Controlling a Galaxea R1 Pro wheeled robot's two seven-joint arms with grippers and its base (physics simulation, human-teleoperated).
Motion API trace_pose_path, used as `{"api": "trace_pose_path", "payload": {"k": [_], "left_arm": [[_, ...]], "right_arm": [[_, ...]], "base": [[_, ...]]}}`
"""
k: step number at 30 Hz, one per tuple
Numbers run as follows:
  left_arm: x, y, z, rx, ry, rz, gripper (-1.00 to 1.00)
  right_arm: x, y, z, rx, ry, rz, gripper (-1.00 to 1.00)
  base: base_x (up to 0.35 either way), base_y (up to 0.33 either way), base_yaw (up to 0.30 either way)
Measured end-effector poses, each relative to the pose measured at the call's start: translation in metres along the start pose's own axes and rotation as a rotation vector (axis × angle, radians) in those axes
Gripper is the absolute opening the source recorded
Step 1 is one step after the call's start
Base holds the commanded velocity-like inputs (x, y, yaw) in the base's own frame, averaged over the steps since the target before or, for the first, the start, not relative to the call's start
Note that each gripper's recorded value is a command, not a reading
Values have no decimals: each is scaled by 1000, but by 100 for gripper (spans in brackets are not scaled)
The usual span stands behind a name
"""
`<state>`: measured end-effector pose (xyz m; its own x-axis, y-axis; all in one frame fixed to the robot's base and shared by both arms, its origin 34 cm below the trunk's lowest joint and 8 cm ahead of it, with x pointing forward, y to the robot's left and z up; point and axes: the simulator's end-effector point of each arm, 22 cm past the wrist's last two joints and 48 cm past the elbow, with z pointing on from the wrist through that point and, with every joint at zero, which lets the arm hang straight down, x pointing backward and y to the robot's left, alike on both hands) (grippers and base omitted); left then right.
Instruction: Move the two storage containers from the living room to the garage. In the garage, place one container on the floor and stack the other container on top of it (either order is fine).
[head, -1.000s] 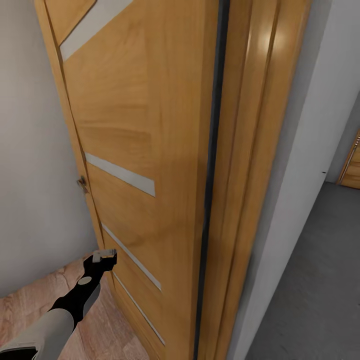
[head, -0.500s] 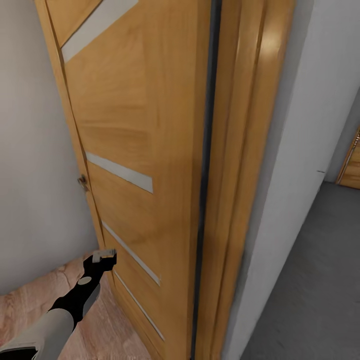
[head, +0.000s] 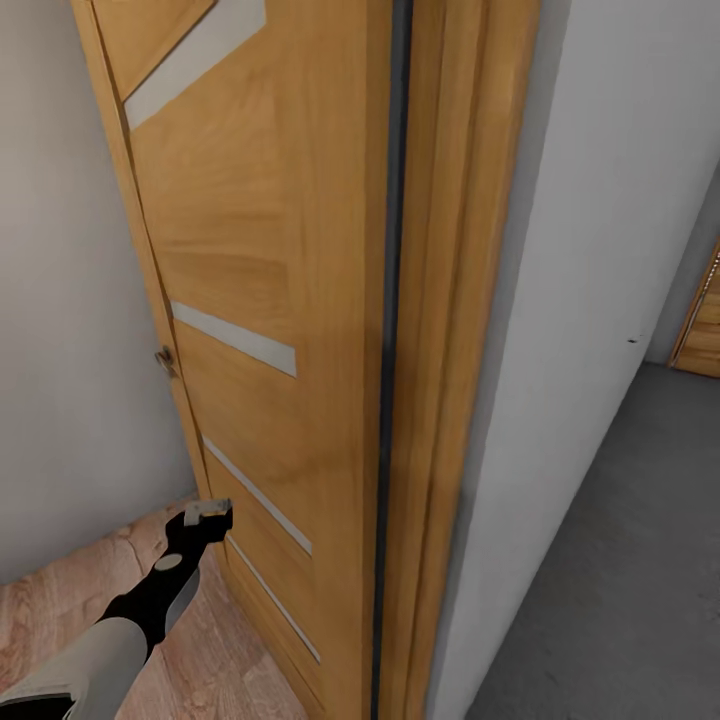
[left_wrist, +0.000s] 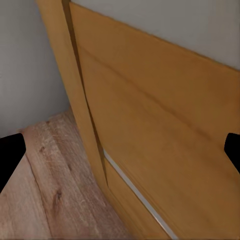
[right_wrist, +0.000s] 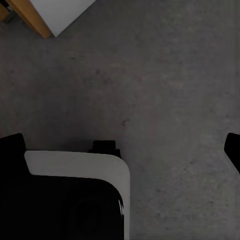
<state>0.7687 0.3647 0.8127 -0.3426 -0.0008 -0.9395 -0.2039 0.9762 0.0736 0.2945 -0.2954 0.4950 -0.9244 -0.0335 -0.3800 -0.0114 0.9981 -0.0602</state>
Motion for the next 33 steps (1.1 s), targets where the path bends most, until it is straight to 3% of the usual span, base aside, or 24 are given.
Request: {"api": "trace_pose_path", "payload": {"k": [7, 15, 24, 33], "left_arm": [[25, 3, -3, -4, 46, 5, 100], [89, 6, -25, -6, 75, 11, 100], [105, 12, -32, -12, 88, 15, 100], [161, 26, -59, -23, 166, 37, 100]], "right_arm": [[0, 0, 0, 0, 0, 0, 100], [0, 1, 0, -2, 1, -2, 100], [-1, 3, 0, -4, -1, -4, 100], [-8, 4, 1, -6, -13, -7, 100]], "base": [[-2, -1, 0], [0, 0, 0], [0, 0, 0], [0, 0, 0]]}}
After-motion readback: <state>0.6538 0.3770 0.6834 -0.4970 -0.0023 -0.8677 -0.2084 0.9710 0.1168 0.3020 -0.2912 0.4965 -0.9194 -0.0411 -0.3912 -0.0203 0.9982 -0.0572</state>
